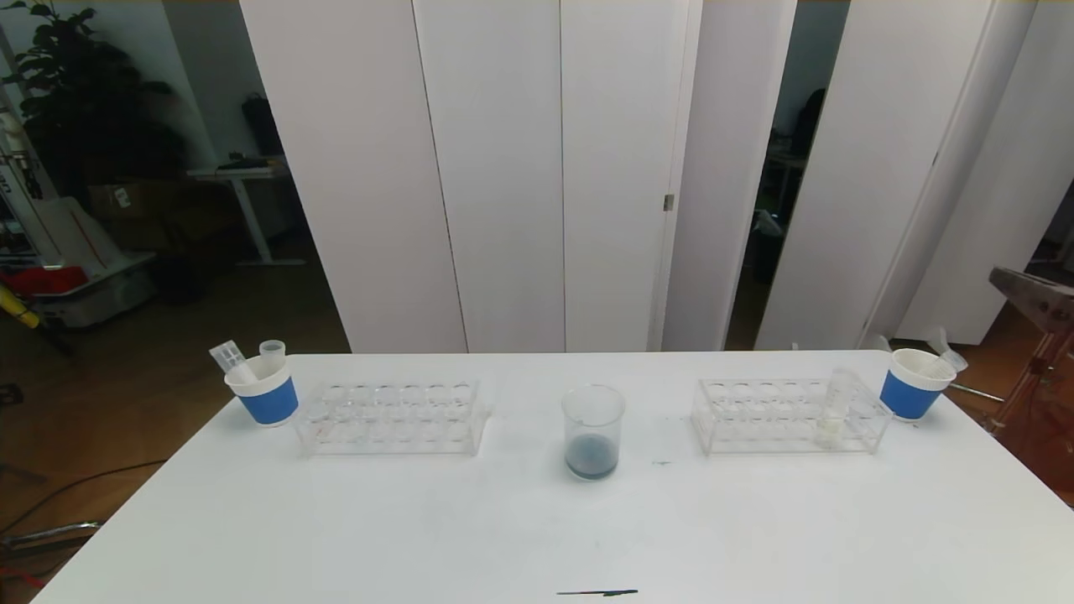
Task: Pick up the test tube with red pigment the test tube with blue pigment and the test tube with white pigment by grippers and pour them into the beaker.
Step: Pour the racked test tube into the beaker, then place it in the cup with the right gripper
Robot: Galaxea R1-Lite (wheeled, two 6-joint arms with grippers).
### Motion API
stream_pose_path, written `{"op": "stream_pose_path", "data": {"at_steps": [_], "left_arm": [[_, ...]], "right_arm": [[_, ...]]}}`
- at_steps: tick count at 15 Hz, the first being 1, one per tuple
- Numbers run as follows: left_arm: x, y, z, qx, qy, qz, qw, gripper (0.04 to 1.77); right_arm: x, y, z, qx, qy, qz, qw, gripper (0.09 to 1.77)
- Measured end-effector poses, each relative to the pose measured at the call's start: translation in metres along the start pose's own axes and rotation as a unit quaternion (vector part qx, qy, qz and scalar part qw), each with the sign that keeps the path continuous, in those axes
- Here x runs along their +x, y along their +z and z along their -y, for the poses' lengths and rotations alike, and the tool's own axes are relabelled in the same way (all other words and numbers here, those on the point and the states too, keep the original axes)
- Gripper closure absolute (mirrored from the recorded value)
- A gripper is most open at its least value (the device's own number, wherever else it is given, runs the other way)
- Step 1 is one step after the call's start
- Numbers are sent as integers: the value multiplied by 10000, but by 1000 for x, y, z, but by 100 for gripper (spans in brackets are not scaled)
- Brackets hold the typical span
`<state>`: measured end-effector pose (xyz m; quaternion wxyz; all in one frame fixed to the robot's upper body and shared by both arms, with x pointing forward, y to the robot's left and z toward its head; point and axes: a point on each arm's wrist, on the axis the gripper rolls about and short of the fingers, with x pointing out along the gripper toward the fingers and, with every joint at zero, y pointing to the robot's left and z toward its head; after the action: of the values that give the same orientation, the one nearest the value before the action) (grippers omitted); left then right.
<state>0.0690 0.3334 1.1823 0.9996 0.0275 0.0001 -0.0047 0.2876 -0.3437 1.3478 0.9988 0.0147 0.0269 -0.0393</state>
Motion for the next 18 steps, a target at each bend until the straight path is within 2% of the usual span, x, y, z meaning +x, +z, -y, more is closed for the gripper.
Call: {"op": "stream_pose_path", "data": {"at_steps": [2,4,6,9,13,18], "left_arm": [[0,0,0,0,2,0,10000,6],[0,0,0,-2,2,2,10000,6],[0,0,0,0,2,0,10000,6],[0,0,0,-2,0,0,10000,6],[0,0,0,-2,0,0,10000,6],[0,0,0,-2,2,0,10000,6]], "right_arm": [[25,-29,0,-4,1,-139,9999,11],[38,-64,-1,-17,24,-449,9990,11],[41,-93,0,-4,32,-712,9975,11],[41,-123,1,31,20,-920,9957,11],[52,-146,1,26,32,-1206,9927,11],[80,-161,0,5,178,-1259,9919,11]]}}
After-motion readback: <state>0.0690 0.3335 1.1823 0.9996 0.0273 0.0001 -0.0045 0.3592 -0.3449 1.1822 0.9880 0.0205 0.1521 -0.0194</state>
